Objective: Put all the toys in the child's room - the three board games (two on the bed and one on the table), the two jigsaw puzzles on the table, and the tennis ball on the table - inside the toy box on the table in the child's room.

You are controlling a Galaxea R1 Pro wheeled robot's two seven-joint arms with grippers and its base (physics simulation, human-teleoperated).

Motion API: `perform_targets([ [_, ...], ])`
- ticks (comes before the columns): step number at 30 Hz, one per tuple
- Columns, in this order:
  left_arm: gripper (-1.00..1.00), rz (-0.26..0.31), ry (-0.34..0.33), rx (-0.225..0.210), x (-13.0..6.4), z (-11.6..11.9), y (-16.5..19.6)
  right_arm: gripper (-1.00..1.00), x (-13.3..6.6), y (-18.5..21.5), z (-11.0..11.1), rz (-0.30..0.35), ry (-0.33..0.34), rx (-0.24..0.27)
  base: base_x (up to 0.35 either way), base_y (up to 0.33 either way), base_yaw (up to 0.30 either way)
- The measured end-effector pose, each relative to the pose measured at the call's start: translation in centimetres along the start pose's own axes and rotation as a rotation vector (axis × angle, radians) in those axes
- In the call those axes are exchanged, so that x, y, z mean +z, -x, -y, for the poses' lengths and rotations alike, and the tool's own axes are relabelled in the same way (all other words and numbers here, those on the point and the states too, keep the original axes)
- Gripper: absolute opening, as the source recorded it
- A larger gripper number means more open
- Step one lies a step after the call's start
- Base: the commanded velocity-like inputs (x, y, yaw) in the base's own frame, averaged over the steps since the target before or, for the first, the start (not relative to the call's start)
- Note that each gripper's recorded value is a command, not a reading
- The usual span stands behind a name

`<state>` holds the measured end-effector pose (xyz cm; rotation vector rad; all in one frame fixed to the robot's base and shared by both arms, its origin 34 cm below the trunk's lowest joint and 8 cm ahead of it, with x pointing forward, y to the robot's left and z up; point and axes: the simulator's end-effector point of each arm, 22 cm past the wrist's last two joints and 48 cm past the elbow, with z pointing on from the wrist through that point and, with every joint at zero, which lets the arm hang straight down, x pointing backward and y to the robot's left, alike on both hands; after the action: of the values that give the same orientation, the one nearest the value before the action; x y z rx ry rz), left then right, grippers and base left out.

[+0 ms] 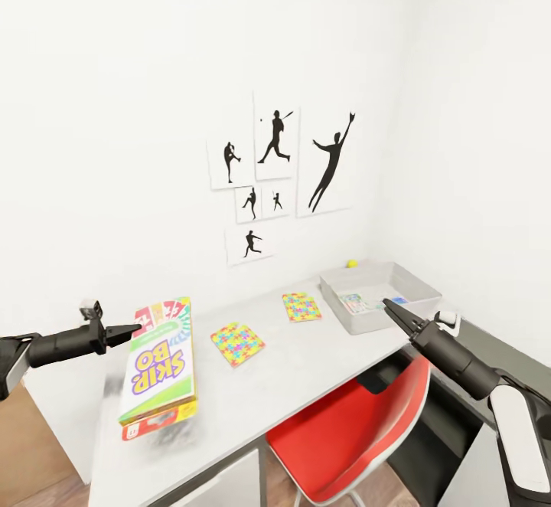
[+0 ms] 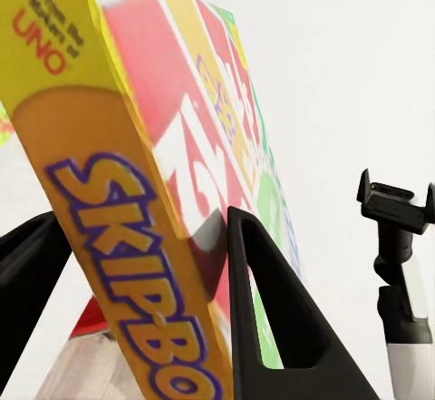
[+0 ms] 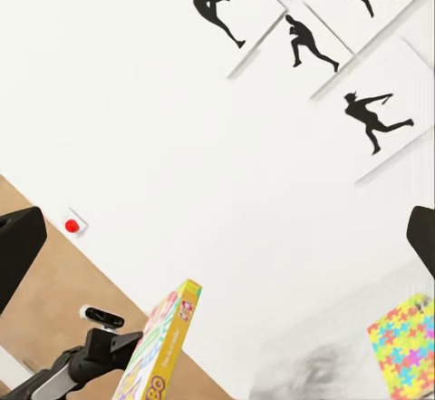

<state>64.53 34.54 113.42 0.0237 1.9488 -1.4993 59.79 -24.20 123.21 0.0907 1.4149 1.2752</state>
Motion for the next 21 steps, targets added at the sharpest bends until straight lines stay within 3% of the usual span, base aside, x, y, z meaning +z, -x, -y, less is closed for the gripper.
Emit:
perform_targets([
  [16,-1.0,-0.001,-0.01,-0.003,0.51,0.13,-0.18,1.0,0.07,0.02,0.09,0.005,-0.005,-0.006,0.012,-0.304,0.0],
  [21,-1.0,0.001,-0.013,-0.006,0.5,0.13,-0.23,1.0,0.12,-0.04,0.09,0.007,-0.005,-0.005,0.142,-0.162,0.0],
])
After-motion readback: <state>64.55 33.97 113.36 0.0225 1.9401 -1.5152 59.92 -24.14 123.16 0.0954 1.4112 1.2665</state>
